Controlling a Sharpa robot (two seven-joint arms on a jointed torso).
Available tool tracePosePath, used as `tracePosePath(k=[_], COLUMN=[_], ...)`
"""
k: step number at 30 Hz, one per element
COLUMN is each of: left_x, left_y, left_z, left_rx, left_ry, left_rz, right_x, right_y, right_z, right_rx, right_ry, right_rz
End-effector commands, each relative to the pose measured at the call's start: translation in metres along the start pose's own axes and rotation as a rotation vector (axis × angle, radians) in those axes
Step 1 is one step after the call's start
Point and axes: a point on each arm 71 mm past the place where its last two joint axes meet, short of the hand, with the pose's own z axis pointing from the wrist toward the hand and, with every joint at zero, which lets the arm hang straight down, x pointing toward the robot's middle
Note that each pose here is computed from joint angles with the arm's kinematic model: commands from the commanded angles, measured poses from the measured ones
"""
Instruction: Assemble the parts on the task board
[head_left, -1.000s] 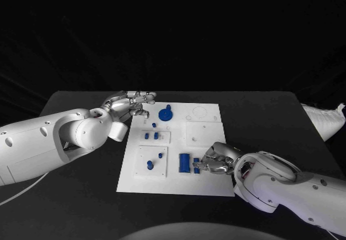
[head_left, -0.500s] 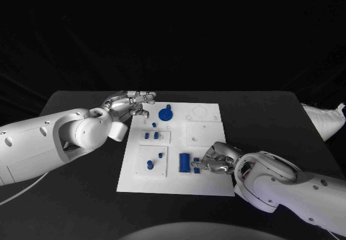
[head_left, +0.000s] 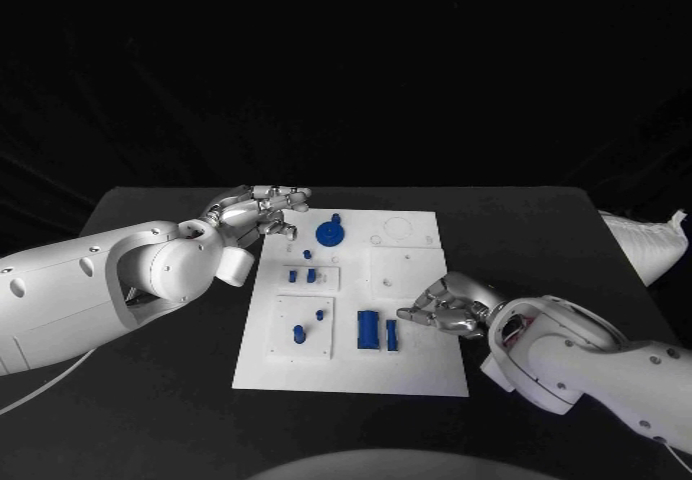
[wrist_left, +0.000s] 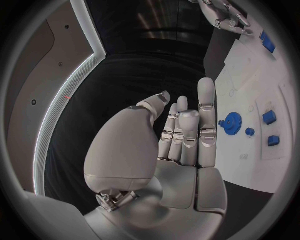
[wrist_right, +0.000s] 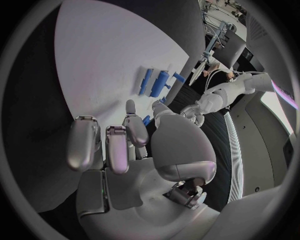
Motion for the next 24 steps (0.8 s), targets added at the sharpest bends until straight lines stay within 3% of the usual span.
tracePosePath(k=[1, 5, 11, 17, 24], left_x=[0.001, -0.0016, -0.0089, -0.0199, -0.03], left_y=[-0.0008, 0.0025, 0.0172, 0.0315, 0.0435], left_z=[0.0031, 0.0081, 0.0205, 0.0369, 0.0547], left_rx=[0.016, 0.019, 0.022, 0.045, 0.085], left_ry=[0.014, 0.0, -0.046, -0.124, -0.218], left_rz=[-0.001, -0.01, -0.053, -0.093, -0.101], right_x=[-0.019, -0.041, -0.069, -0.083, -0.088], right_y=[0.006, 0.001, -0.014, -0.026, -0.032], right_z=[0.004, 0.013, 0.041, 0.075, 0.102], right_rx=[-0.165, -0.213, -0.239, -0.262, -0.29], right_ry=[-0.036, -0.081, -0.162, -0.212, -0.245], right_rz=[0.297, 0.464, 0.694, 0.83, 0.874])
